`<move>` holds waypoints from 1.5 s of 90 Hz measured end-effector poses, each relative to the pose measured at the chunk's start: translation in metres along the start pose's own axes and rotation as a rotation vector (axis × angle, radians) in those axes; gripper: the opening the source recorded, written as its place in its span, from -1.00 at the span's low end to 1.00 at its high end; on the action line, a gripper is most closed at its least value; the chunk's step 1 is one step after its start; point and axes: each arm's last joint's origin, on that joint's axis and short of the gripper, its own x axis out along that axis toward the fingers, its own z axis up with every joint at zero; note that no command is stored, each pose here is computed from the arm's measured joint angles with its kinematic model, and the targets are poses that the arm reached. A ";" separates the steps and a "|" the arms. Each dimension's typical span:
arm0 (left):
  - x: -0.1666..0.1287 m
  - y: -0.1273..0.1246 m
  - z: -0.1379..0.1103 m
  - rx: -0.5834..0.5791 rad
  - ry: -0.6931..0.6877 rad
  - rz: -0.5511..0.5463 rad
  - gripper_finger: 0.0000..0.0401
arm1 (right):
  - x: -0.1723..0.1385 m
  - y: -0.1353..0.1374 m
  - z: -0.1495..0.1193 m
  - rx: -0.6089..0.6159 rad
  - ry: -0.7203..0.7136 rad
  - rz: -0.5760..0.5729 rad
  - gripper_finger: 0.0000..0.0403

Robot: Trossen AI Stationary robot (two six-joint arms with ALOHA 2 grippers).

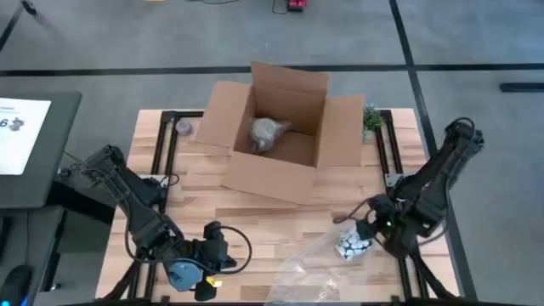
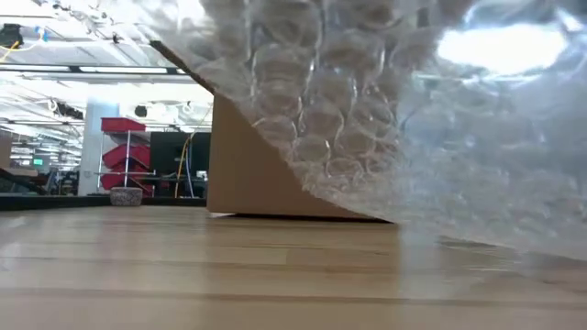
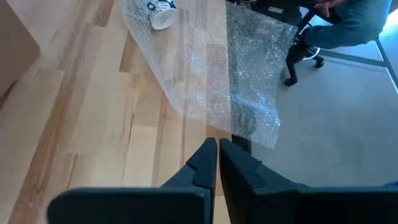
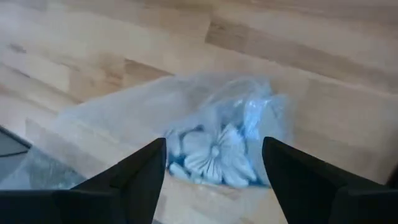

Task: Wrap mug
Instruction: Wrap the white blue mug with the transparent bubble wrap

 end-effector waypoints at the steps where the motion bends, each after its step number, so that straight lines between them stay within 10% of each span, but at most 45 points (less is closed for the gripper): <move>1: 0.000 0.000 0.000 0.000 0.000 0.000 -1.00 | 0.002 -0.001 0.000 0.003 0.005 0.005 0.26; 46: 0.000 0.000 0.000 0.000 -0.002 0.002 -1.00 | 0.055 -0.009 -0.002 0.033 0.144 -0.003 0.17; 78: 0.000 0.000 0.000 -0.001 -0.002 0.003 -1.00 | 0.046 0.018 -0.007 -0.161 0.057 0.171 -0.92; 106: 0.001 0.001 0.001 -0.004 -0.003 0.006 -1.00 | 0.010 0.076 0.004 -0.475 -0.126 -0.164 -0.97; 135: 0.001 0.002 0.001 -0.013 -0.004 0.009 -1.00 | 0.074 0.109 -0.017 -0.661 -0.135 -0.336 -0.96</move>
